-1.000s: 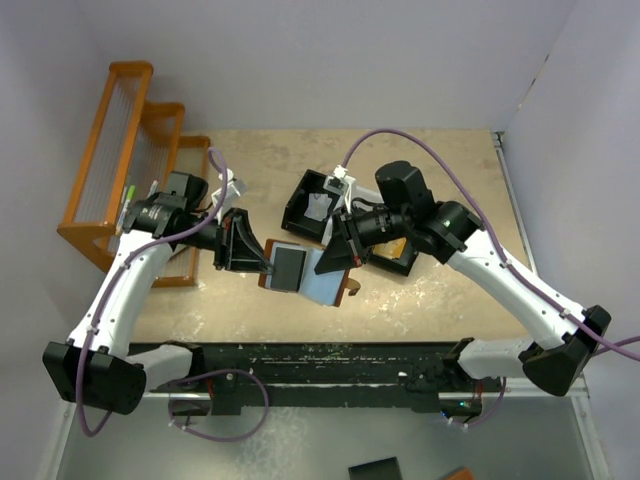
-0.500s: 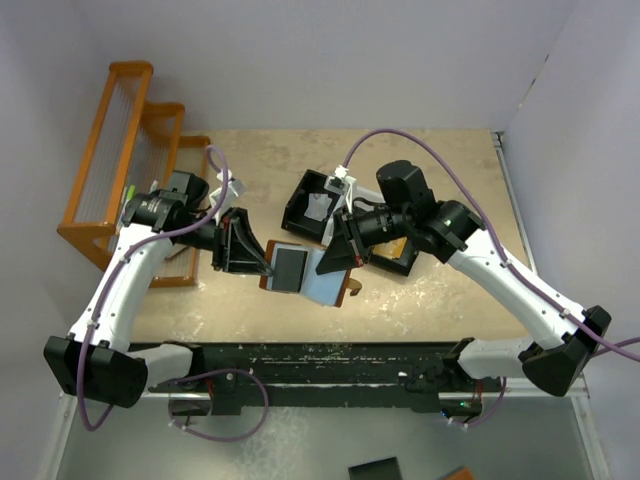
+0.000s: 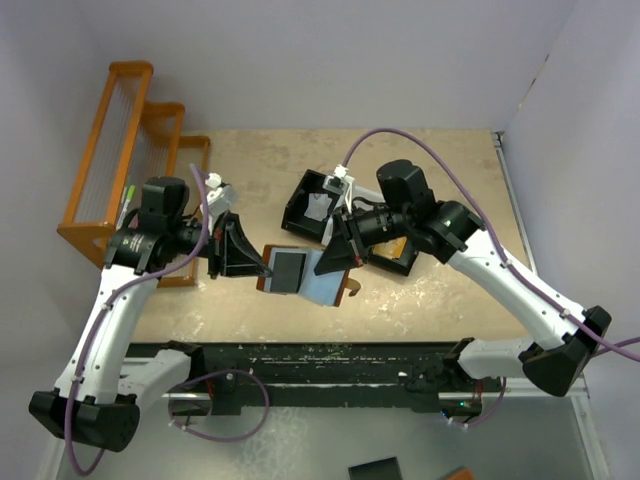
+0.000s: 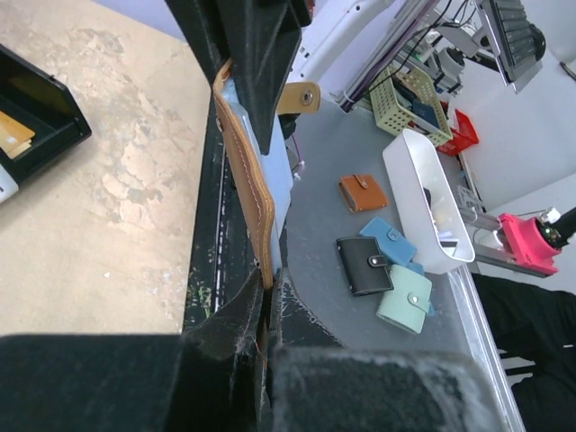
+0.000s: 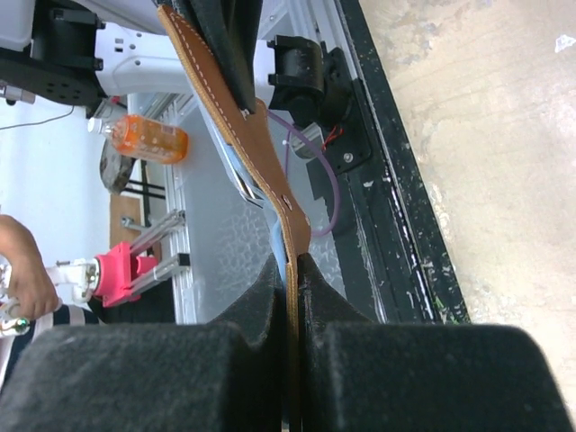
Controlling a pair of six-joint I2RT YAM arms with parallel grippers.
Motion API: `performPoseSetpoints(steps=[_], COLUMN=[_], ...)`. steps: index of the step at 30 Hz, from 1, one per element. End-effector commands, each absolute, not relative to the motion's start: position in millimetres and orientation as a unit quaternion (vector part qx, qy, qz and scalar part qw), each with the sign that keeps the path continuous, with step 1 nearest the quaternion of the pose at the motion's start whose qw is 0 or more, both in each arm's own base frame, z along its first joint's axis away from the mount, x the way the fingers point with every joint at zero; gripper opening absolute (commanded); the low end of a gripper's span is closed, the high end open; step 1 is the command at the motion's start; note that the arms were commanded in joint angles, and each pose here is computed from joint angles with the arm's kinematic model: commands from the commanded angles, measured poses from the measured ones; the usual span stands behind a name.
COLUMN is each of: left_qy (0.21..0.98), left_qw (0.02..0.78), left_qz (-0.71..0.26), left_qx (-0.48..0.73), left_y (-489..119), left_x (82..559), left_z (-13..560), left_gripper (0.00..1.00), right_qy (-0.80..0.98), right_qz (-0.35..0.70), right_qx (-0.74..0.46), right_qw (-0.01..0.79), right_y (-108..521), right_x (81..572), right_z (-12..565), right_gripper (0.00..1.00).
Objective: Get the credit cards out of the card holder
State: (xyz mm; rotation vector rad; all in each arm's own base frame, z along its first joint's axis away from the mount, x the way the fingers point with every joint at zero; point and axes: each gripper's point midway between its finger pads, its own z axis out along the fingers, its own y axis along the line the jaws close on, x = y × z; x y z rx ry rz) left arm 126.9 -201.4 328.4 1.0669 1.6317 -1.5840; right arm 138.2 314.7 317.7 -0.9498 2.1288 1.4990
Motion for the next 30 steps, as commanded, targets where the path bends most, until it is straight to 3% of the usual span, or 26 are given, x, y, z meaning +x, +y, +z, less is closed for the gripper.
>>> performPoseSetpoints(steps=[1,3,7,9,16,22,30], left_qy=[0.595,0.598,0.614,0.626,0.654,0.664,0.667], left_qw=[0.317,0.305,0.280,0.274,0.282,0.286,0.299], left_qz=[-0.615,-0.623,-0.635,-0.635,-0.634,-0.631,-0.627], left_qx=[0.409,0.401,0.376,0.360,0.303,0.281,0.271], left_y=[-202.5,-202.8,-203.5,-204.4,-206.9,-208.8,-209.0], left_x=[127.6,128.0,130.5,134.1,142.4,152.9,156.6], left_z=[345.0,345.0,341.9,336.8,336.3,340.0,346.1], left_gripper=[0.00,0.00,0.00,0.00,0.00,0.00,0.00], right_qy=[0.737,0.737,0.741,0.745,0.740,0.687,0.657], right_qz=[0.544,0.541,0.533,0.525,0.481,0.494,0.596], right_qx=[-0.346,-0.343,-0.325,-0.306,-0.262,-0.216,-0.246], right_qw=[0.204,0.214,0.248,0.275,0.391,0.488,0.390], right_y=[311.7,310.6,306.1,299.7,271.3,251.0,301.6], right_x=[135.7,139.4,158.7,175.9,208.2,203.6,152.8], right_z=[330.5,331.1,336.3,342.0,382.5,441.3,409.1], right_gripper=[0.08,0.16,0.42,0.48,0.62,0.66,0.68])
